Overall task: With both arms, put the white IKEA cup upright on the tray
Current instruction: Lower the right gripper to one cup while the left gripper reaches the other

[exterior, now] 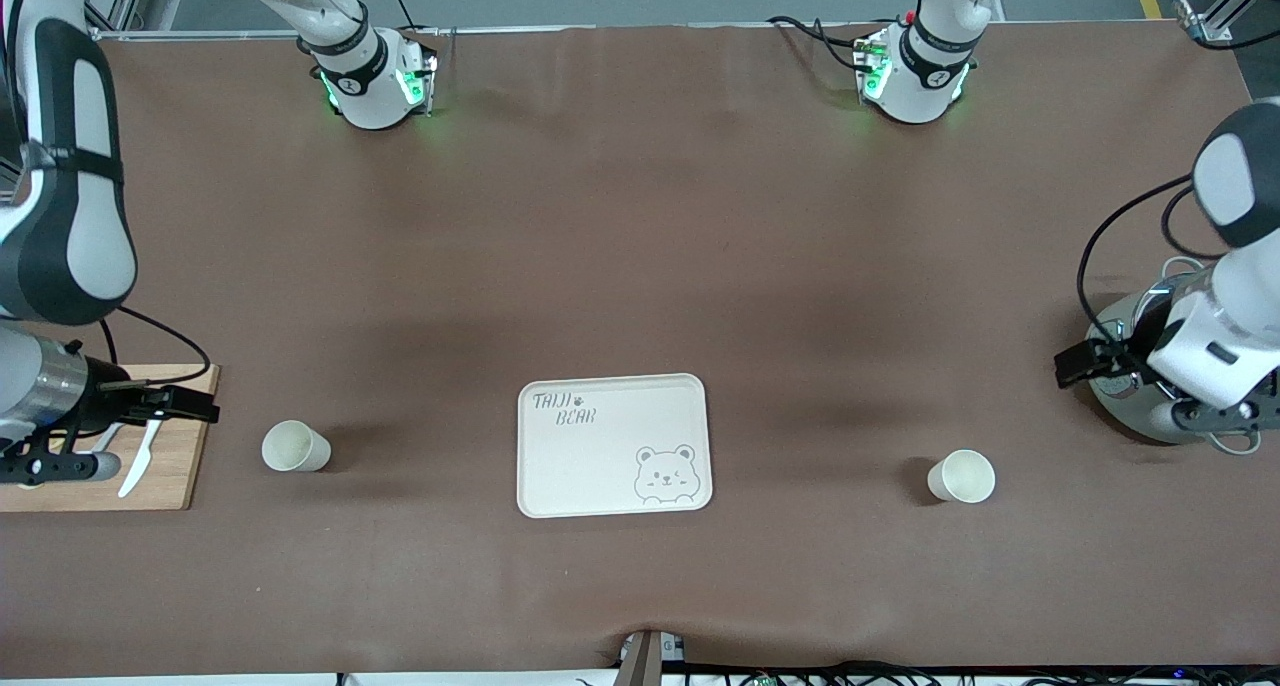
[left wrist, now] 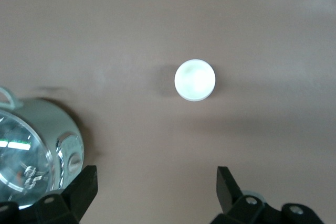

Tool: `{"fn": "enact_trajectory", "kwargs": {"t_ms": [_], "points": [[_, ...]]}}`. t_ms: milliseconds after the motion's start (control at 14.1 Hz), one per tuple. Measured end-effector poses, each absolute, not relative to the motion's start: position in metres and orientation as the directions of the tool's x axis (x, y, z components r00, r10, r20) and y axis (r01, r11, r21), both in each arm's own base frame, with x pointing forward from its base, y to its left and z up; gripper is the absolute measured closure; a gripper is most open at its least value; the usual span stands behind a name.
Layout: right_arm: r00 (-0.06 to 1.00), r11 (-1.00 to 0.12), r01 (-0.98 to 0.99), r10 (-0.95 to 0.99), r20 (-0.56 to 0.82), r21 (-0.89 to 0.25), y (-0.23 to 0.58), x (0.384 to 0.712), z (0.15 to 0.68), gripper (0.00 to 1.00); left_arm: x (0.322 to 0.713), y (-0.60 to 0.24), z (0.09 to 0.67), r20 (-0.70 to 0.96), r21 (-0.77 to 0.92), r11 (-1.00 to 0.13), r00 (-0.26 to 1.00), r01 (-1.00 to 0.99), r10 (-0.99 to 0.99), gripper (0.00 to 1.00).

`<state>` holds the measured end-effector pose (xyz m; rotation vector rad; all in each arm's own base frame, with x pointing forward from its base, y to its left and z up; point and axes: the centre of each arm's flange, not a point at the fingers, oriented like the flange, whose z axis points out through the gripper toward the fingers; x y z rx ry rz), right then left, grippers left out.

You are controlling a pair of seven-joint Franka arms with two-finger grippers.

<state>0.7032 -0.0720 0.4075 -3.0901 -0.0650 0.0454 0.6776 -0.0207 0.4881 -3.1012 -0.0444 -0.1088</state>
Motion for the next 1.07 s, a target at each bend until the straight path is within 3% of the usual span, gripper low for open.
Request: {"fn": "enact_trajectory", "kwargs": {"t_ms": [426, 1065], "points": [[0.996, -0.997, 0.038, 0.043, -0.079, -0.062, -0.081, 0.716, 0.315, 0.00, 0.714, -0.028, 0.397, 0.108, -0.059, -0.998, 0.994, 0.018, 0.011, 0.00], [0.995, -0.997, 0.035, 0.041, -0.086, -0.064, -0.081, 0.719, 0.276, 0.00, 0.732, -0.026, 0.283, 0.097, -0.085, -0.996, 0.995, 0.009, 0.000, 0.00]]}}
